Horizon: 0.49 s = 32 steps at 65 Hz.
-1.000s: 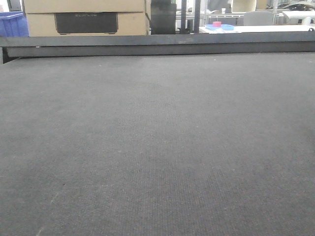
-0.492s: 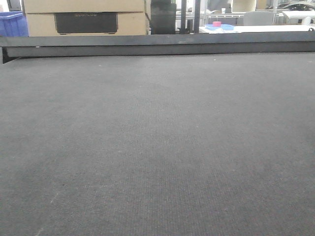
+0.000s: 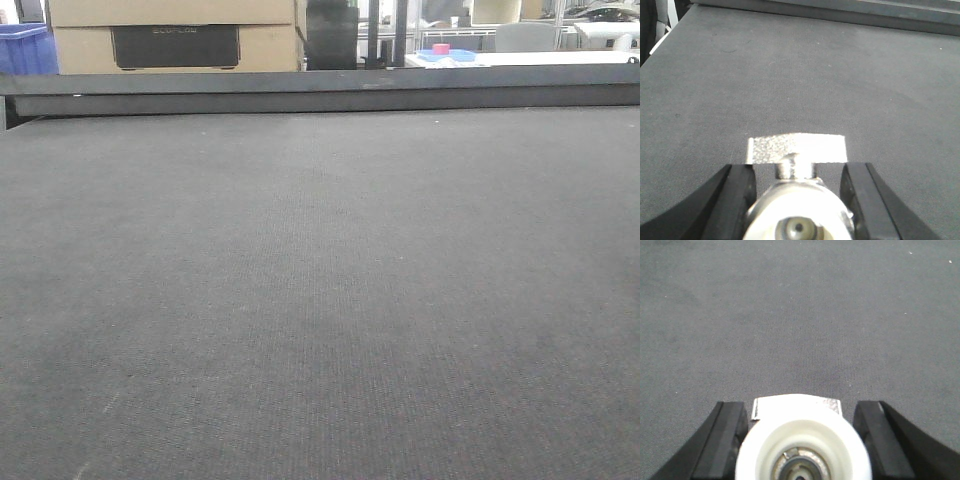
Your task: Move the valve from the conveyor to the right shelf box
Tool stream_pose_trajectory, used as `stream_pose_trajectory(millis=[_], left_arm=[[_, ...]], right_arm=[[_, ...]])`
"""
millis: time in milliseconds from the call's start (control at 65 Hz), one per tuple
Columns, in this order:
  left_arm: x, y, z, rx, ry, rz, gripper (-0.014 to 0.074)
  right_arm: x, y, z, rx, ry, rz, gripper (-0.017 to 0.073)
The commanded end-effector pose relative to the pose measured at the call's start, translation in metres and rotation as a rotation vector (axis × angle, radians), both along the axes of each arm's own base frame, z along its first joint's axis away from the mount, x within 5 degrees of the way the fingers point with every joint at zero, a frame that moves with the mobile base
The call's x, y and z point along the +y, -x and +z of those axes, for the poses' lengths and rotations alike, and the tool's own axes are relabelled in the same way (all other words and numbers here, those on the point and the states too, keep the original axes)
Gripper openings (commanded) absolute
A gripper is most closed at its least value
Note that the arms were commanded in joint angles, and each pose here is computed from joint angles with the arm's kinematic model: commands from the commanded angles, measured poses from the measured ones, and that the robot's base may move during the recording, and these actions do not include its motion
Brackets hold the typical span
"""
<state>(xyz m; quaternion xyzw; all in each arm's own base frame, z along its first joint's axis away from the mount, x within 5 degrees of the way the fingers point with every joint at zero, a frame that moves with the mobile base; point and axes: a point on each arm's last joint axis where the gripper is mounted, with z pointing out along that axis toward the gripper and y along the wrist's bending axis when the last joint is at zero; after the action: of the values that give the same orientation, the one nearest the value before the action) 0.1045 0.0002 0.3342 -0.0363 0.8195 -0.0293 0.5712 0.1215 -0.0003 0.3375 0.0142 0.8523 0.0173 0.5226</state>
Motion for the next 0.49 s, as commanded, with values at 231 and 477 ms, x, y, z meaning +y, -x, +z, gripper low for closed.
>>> stream_pose_trajectory(millis=[231, 477], left_arm=[[0.0003, 0.0008, 0.0075, -0.068, 0.007, 0.006, -0.0111], [0.0003, 0.0008, 0.0075, -0.068, 0.007, 0.006, -0.0111]], right_arm=[[-0.0012, 0.0001, 0.0086, -0.080, 0.011, -0.008, -0.0162], [-0.0012, 0.0001, 0.0086, -0.080, 0.011, -0.008, -0.0162]])
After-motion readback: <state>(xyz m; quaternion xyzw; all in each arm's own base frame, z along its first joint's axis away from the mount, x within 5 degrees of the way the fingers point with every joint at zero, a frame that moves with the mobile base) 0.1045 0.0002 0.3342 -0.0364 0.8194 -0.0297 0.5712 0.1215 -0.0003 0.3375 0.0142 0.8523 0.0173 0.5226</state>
